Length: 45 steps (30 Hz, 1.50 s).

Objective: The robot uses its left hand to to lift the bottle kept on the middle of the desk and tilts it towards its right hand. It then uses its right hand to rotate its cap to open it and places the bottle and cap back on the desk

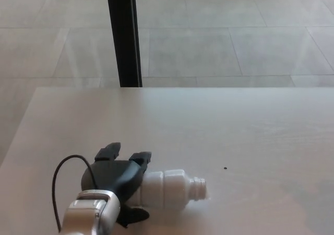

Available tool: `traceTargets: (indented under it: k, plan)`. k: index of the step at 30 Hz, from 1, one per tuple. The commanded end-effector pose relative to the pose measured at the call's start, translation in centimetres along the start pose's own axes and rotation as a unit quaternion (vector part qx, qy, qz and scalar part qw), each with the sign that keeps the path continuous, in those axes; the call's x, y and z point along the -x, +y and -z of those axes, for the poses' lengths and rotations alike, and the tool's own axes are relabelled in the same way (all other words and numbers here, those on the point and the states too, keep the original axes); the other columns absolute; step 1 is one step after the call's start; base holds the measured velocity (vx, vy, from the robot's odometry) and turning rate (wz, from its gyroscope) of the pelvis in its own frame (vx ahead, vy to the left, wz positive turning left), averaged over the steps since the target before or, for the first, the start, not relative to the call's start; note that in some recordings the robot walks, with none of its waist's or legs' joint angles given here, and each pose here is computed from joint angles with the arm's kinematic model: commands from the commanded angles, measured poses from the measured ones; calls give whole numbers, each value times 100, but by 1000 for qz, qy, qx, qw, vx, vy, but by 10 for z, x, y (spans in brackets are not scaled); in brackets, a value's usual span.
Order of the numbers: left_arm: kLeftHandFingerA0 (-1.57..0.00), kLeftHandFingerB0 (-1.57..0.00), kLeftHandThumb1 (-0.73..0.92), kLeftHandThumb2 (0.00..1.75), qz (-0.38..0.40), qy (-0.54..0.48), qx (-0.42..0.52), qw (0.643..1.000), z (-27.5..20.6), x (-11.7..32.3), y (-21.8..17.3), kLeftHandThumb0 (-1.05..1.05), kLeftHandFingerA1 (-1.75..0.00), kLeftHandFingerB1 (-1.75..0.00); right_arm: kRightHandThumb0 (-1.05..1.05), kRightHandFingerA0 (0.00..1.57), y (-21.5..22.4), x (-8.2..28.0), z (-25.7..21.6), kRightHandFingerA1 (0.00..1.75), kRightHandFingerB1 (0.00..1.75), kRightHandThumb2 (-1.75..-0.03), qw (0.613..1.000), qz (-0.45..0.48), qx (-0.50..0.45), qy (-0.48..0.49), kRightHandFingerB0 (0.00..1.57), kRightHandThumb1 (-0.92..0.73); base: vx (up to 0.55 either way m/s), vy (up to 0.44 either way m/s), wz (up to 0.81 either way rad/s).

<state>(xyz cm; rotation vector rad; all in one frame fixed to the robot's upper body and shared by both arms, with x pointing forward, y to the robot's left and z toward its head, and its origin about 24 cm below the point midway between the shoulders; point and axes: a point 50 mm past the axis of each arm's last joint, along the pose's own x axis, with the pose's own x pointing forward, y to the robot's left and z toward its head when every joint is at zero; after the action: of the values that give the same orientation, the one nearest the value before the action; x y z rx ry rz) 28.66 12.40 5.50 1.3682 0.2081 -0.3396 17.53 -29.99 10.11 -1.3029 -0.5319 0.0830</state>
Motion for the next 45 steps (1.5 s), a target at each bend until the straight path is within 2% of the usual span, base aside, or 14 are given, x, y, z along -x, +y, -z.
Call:
traceTargets:
  k: [1,12,13,15,17,18,21,31,34,35,37,38,40,45]
  plan:
    - [0,0,60,78,114,75,250,958,46,20,-20,-90,0,0,-60,67,-17,9,24,83,34,-60,982,60,-75,162,39,-66,0,0,0]
    - [0,0,67,61,58,56,472,878,68,37,-9,-95,0,0,-63,54,-22,8,27,96,32,-60,980,77,-73,167,37,-62,0,0,0]
    - [0,0,76,66,35,28,523,851,73,43,-3,-102,0,0,-70,57,-23,10,30,87,45,-88,978,79,-75,178,27,-54,0,0,0]
    - [0,0,77,65,13,10,549,836,76,49,1,-101,0,0,-64,52,-25,11,33,92,31,-60,976,76,-83,187,33,-64,0,0,0]
    - [0,0,79,64,-30,-39,631,774,87,64,9,-86,0,0,-69,55,-29,15,39,88,45,-88,969,88,-97,207,25,-53,0,0,0]
    - [0,0,83,64,-40,-43,636,769,91,68,10,-86,0,0,-62,52,-31,16,41,95,31,-60,968,90,-100,212,33,-64,0,0,0]
    - [0,0,71,81,-95,-39,688,718,110,88,9,-82,0,0,-69,51,-40,20,52,100,34,-61,964,99,-87,229,31,-67,0,0,0]
    - [0,0,69,111,-310,-118,871,363,233,171,-11,-103,-41,-40,-68,51,-58,51,84,105,42,-59,901,229,-166,328,32,-62,0,0,0]
    - [0,-2,68,108,-355,-116,871,320,260,195,-23,-105,-43,-44,-72,58,-60,59,89,111,49,-62,884,254,-188,345,30,-56,0,0,0]
    - [0,0,70,110,-386,-107,868,294,273,209,-28,-105,-44,-45,-71,75,-63,64,94,104,56,-91,870,269,-206,358,27,-48,0,0,0]
    - [-1,-1,69,110,-442,-68,852,273,296,241,-40,-105,-44,-48,-72,68,-69,78,105,107,47,-59,840,297,-227,393,30,-60,0,0,0]
    - [0,0,69,110,-464,-57,845,259,305,256,-47,-105,-40,-46,-78,73,-71,85,109,101,55,-92,827,306,-228,412,27,-51,0,0,0]
    - [0,0,68,109,-498,-43,836,226,317,281,-61,-105,-36,-46,-76,60,-72,98,115,117,47,-62,802,325,-237,441,28,-62,0,0,0]
    - [0,0,73,112,-568,53,806,158,329,332,-101,-105,-37,-46,-66,52,-67,130,124,122,47,-61,714,413,-263,500,28,-67,0,0,0]
